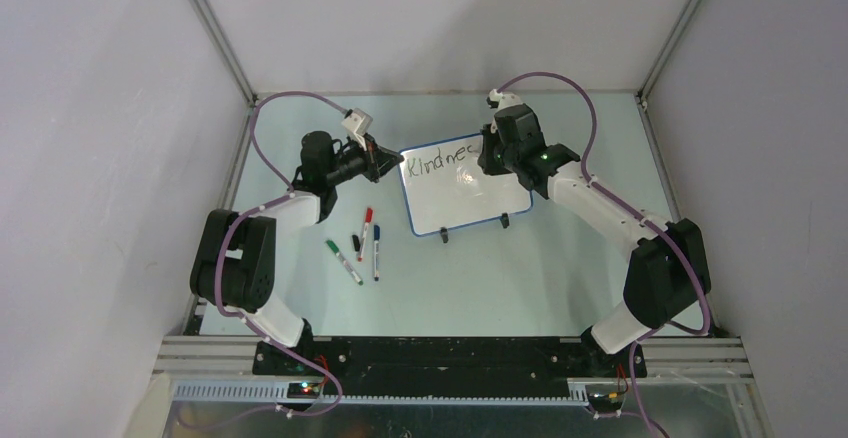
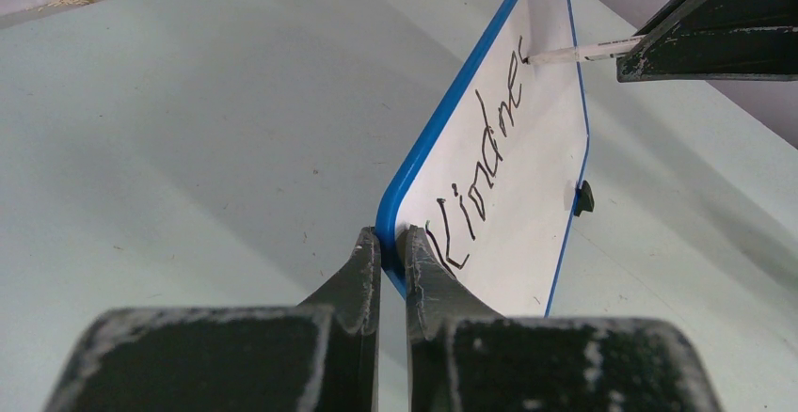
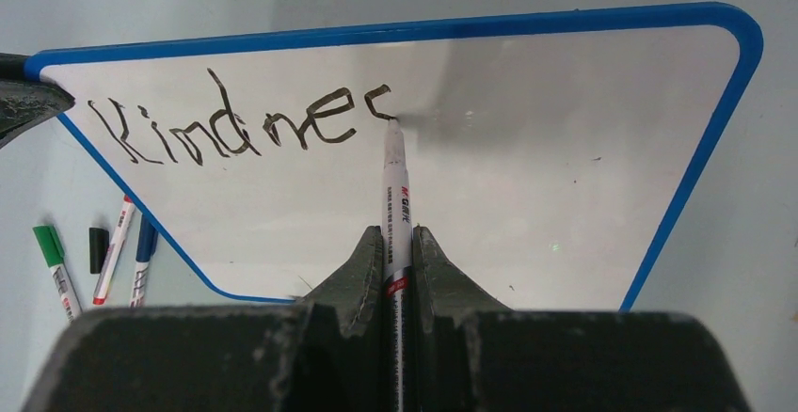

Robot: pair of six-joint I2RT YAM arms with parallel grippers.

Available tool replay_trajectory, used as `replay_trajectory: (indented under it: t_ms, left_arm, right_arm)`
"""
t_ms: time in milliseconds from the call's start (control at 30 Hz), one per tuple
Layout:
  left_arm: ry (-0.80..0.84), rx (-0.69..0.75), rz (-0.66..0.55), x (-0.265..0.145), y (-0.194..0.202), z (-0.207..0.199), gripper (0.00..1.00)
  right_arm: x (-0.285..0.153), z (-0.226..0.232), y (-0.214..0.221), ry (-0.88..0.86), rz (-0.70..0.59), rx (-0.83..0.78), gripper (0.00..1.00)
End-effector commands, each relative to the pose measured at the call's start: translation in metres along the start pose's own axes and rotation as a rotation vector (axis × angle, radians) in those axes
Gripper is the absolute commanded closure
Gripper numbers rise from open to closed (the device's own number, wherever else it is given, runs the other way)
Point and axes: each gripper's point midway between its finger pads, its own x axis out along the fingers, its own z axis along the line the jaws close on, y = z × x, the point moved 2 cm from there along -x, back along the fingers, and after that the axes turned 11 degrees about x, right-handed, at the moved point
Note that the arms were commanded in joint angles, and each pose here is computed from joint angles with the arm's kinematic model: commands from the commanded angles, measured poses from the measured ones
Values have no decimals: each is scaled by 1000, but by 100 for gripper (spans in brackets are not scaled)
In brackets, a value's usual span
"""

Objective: Write a sentence on the whiteboard

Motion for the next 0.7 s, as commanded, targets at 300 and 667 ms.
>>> replay_trajectory:
  t_ms: [300, 667]
  left_arm:
    - [-22, 37, 60, -4, 19, -1, 100]
    - [-24, 36, 62, -5, 20, -1, 100]
  right_arm:
    - [-3, -1, 2, -9, 4, -17, 100]
    - [-1, 10, 7, -46, 12, -44, 100]
